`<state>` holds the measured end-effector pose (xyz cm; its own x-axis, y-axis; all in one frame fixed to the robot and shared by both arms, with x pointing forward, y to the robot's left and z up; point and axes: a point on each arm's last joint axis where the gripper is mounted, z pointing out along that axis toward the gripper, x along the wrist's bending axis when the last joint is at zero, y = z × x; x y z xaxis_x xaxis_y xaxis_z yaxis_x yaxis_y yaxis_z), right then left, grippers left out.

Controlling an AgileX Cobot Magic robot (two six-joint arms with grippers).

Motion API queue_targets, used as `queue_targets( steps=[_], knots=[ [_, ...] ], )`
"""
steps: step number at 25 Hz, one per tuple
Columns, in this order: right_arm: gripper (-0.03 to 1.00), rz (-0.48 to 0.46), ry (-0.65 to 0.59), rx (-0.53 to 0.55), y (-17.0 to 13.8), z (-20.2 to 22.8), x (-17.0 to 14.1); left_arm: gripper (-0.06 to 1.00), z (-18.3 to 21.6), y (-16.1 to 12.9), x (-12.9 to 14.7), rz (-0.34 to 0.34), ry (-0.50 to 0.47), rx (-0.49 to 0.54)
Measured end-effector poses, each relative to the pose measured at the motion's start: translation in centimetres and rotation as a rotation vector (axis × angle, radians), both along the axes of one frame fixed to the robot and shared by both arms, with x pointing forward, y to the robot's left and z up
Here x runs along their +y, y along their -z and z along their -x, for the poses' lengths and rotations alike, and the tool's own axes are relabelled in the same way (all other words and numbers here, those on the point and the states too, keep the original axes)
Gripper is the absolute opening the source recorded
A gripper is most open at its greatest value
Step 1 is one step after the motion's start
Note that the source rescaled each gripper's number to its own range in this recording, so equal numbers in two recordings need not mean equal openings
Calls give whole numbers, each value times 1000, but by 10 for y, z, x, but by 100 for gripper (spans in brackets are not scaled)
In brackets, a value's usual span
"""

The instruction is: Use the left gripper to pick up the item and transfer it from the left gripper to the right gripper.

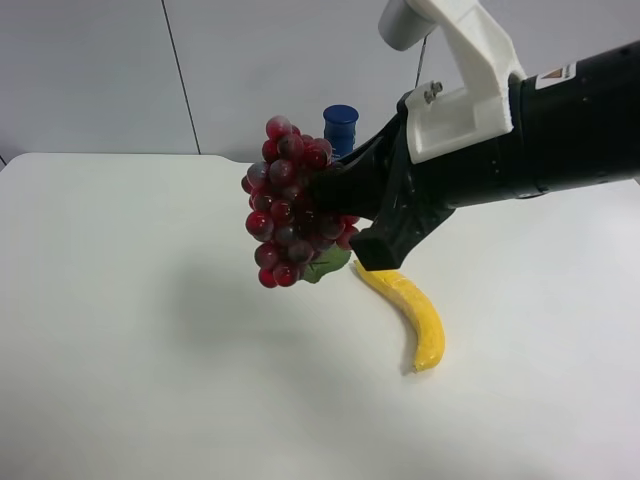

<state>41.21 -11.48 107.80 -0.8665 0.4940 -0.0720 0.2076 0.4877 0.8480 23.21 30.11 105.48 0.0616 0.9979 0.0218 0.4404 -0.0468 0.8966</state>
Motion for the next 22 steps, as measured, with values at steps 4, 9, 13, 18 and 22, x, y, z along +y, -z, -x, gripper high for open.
queue_targets(
  steps=[4,9,13,18,22],
  knots=[
    [0,134,54,76,-16,-2,-7,99,0,0,0,0,0,-1],
    [0,301,238,152,-38,-6,-25,99,0,0,0,0,0,-1],
    [0,362,315,217,-43,-9,-39,99,0,0,0,0,0,-1],
    [0,378,459,279,-41,-28,-73,99,0,0,0,0,0,-1],
    [0,365,567,331,-41,-40,-103,99,0,0,0,0,0,-1]
  ],
)
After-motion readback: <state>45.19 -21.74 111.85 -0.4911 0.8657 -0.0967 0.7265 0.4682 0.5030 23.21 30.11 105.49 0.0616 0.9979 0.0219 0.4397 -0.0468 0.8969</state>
